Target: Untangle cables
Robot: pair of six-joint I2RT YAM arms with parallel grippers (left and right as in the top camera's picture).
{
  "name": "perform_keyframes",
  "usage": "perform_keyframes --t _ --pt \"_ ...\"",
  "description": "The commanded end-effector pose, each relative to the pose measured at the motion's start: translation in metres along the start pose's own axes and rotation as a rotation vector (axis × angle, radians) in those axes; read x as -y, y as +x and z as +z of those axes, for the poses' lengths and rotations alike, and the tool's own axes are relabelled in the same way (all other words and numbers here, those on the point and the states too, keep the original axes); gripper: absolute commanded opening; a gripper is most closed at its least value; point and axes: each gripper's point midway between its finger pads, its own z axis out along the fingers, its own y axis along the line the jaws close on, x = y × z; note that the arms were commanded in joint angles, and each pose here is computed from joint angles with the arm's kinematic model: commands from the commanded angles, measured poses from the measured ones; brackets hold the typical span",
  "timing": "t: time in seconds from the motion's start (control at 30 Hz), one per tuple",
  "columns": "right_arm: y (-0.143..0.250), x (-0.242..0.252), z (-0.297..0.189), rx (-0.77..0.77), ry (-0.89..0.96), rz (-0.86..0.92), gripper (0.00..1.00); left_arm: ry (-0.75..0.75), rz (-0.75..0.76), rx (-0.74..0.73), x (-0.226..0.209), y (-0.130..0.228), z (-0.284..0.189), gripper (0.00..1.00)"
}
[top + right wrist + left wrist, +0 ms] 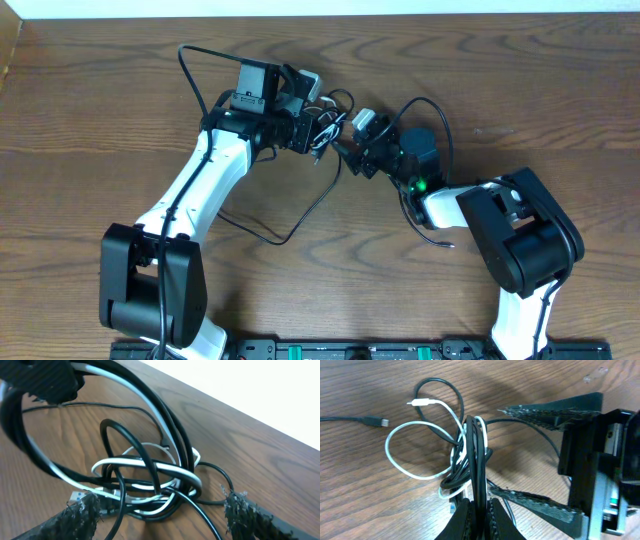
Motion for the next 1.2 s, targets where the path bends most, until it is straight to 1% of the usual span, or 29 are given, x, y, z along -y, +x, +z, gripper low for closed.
perform_keyframes --t 0.0,0.1,0.3,0.47,0.63,0.73,0.87,0.93,0.97,1.17 --pt "0.001 0.002 0.002 0.0 0.012 -0.014 0.75 0.043 0.0 -0.006 0.009 0.002 0.003 0.08" --pt "-0.004 -0.001 0.003 0.016 0.007 -0.022 0.72 0.047 0.014 -0.009 0.013 0.002 0.004 0.08" --pt "-0.01 -0.01 0.007 0.034 -0.01 -0.033 0.7 0.048 0.015 -0.009 0.014 0.002 0.005 0.08" --pt "-0.008 -0.011 0.008 0.031 -0.011 -0.032 0.68 0.048 0.015 -0.01 0.014 0.003 0.005 0.08" --pt "-0.001 -0.013 0.017 0.021 -0.021 -0.029 0.62 0.048 0.015 -0.01 0.014 0.003 0.005 0.08" --pt "0.003 -0.015 0.024 0.017 -0.029 -0.029 0.5 0.047 0.015 -0.009 0.014 0.002 0.004 0.08" --pt "0.004 -0.015 0.025 0.017 -0.029 -0.028 0.19 0.047 0.015 -0.011 0.013 0.003 0.005 0.08" --pt "0.002 -0.014 0.025 0.023 -0.027 -0.021 0.06 0.047 0.017 -0.013 0.013 0.003 0.005 0.08" --pt "0.002 -0.014 0.025 0.024 -0.028 -0.019 0.02 0.047 0.018 -0.013 0.013 0.003 0.004 0.08" --pt "-0.009 -0.024 0.024 0.073 -0.086 -0.034 0.01 0.047 0.017 -0.013 0.013 0.003 0.005 0.08"
